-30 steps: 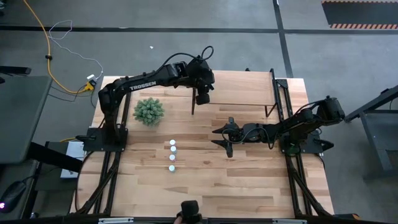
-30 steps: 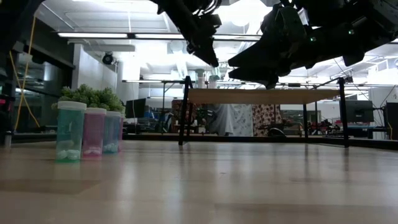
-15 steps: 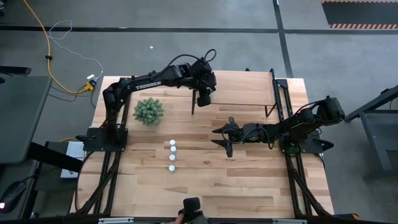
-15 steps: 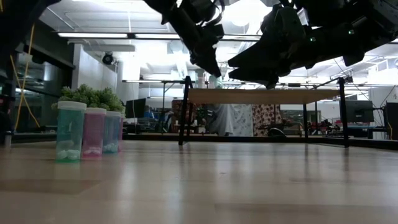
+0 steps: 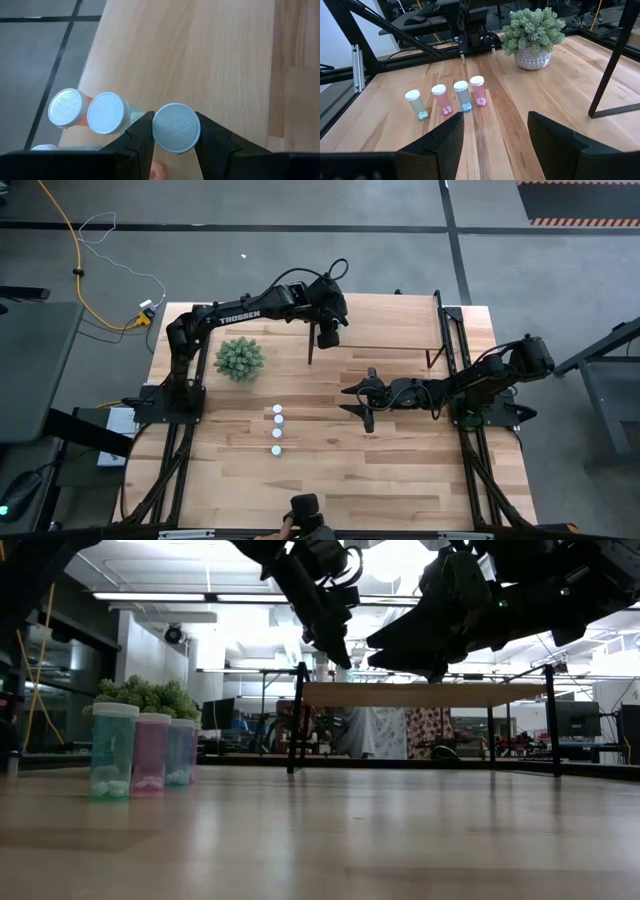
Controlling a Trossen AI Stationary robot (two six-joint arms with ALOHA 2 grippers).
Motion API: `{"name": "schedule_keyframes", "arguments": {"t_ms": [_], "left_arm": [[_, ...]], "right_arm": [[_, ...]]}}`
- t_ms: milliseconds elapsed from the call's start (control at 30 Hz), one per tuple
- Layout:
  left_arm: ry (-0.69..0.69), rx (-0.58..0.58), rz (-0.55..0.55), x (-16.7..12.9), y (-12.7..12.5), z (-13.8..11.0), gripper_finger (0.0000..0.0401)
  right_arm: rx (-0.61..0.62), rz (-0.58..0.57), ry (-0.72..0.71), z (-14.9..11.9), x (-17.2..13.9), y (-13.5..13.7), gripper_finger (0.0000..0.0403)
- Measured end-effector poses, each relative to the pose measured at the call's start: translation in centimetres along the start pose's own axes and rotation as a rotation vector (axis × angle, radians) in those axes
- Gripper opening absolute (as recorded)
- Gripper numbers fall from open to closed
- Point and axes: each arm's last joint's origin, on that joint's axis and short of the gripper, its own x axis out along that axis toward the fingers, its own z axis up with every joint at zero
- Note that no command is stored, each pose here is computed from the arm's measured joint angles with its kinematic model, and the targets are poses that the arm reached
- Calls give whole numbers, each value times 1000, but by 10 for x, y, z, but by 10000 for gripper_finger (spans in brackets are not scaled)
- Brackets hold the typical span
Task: Pick and place medicine bottles onto shelf by color
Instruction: Put the transparent blue medicine bottle on the shelf, then put the transparent pink medicine bottle on the shelf
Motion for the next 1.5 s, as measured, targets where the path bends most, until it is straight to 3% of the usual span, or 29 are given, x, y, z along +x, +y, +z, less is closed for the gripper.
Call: {"name": "schedule_keyframes", "arguments": {"t_ms": [200, 733, 1200, 1500], "left_arm": [[0, 1, 0, 0, 0, 0, 116], [-25, 8, 14, -3, 0, 3, 180], [-65, 0, 42, -12, 2, 8, 184], [-139, -4, 83, -40, 6, 15, 184]], "right_arm": [[0, 0, 0, 0, 0, 0, 211], [-1, -1, 5, 0, 0, 0, 211], [-3, -3, 13, -1, 0, 0, 211], [-3, -3, 14, -1, 0, 0, 211]]}}
